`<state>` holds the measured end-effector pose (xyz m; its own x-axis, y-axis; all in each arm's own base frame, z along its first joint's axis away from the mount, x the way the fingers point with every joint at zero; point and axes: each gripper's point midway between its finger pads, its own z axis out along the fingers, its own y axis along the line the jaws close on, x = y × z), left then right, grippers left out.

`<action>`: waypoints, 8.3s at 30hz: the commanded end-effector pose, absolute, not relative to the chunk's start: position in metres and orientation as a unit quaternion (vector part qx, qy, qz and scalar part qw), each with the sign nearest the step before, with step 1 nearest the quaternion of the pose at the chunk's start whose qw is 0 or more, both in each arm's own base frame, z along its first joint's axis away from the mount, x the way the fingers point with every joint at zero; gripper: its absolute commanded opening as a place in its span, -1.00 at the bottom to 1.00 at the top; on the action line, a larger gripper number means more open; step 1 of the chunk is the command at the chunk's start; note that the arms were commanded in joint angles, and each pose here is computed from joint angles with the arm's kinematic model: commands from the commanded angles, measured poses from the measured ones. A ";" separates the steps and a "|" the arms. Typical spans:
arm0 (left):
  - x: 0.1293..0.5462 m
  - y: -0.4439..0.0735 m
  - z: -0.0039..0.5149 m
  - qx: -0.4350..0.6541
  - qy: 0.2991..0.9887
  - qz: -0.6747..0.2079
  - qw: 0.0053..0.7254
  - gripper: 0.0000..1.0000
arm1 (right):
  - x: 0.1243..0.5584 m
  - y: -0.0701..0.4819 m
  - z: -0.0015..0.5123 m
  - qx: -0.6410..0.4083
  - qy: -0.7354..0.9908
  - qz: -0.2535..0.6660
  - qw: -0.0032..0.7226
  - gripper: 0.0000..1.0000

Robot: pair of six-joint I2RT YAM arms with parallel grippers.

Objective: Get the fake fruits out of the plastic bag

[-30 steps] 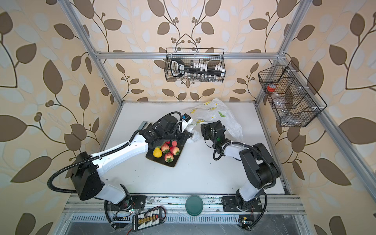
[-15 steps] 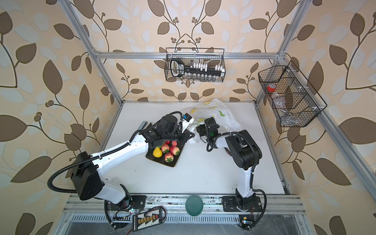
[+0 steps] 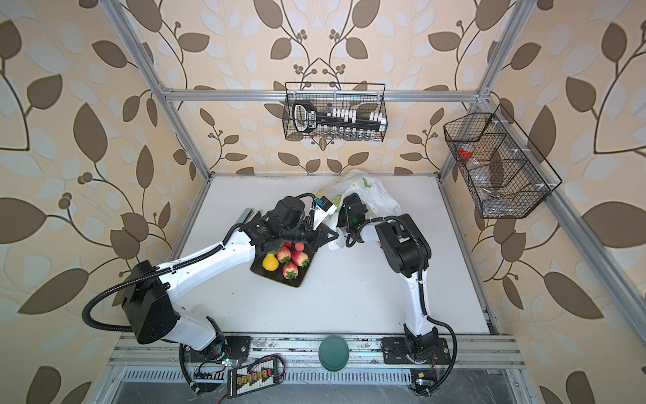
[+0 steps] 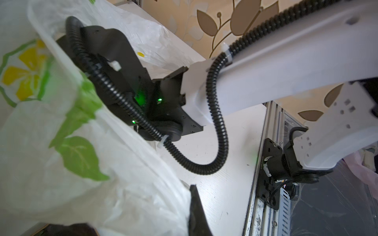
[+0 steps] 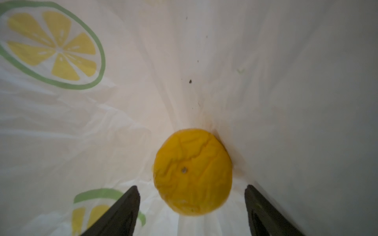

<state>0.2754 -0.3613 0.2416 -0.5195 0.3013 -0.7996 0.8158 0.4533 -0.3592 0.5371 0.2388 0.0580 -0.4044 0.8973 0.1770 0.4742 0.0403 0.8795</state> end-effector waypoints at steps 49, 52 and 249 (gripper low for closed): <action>0.303 -0.320 0.242 0.289 0.797 -0.328 0.417 -1.00 | 0.490 0.165 0.068 0.373 0.824 0.352 0.240 -0.30; 0.310 -0.320 0.235 0.288 0.803 -0.321 0.412 -1.00 | 0.477 0.148 0.072 0.378 0.819 0.357 0.241 -0.31; 0.382 0.030 0.073 -0.119 0.840 0.070 0.524 0.98 | 0.368 -0.032 0.118 0.065 0.761 0.000 0.646 0.99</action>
